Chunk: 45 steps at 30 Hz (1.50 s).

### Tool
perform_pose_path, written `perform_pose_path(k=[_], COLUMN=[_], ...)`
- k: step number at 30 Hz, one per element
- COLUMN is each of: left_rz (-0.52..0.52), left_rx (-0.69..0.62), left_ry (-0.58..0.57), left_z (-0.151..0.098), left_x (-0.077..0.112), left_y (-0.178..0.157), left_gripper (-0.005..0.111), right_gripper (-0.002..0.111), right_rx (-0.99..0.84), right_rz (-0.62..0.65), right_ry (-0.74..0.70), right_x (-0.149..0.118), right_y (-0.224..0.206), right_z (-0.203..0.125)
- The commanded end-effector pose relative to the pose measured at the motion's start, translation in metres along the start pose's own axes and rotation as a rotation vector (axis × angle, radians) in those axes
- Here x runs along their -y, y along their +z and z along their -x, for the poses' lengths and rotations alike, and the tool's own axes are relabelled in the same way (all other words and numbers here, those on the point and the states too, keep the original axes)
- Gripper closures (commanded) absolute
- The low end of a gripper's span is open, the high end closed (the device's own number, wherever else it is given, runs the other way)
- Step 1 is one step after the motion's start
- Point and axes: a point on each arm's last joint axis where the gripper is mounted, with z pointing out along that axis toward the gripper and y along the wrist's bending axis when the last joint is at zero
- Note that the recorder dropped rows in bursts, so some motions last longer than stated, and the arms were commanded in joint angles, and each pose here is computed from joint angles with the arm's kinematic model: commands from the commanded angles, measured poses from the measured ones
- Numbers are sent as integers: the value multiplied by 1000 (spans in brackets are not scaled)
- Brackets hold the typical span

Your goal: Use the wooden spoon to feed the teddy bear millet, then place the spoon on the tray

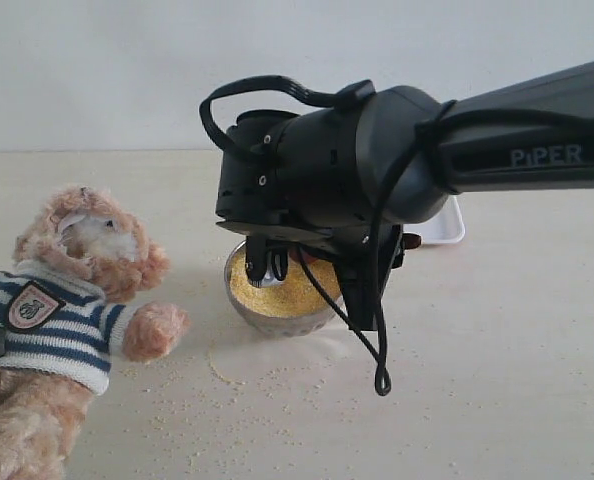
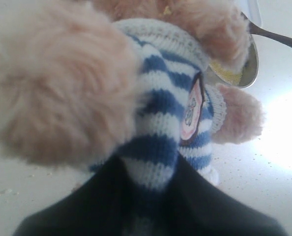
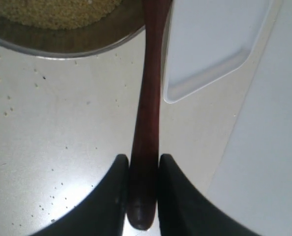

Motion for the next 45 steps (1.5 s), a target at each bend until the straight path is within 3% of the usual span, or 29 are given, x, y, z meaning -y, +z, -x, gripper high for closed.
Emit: perform_pose_path(k=[1,26,31,45], left_rz=[-12,-12,-12,-12], left_rx=[12,12,12,12], left_ry=[-1,-1,-1,-1], left_z=[0,0,0,0], left_x=[2,2,2,2], left_y=[-1,-1,-1,-1], left_gripper=[102,102,102,102], right_gripper=[108,108,108,108], right_rx=[-3,27,38,135], right_rz=[6,161,238,373], right_ry=[3,58,81,220], right_x=[2,-19,-25,-9], right_y=[1,-7,-10,-33], right_z=[0,6,6,3])
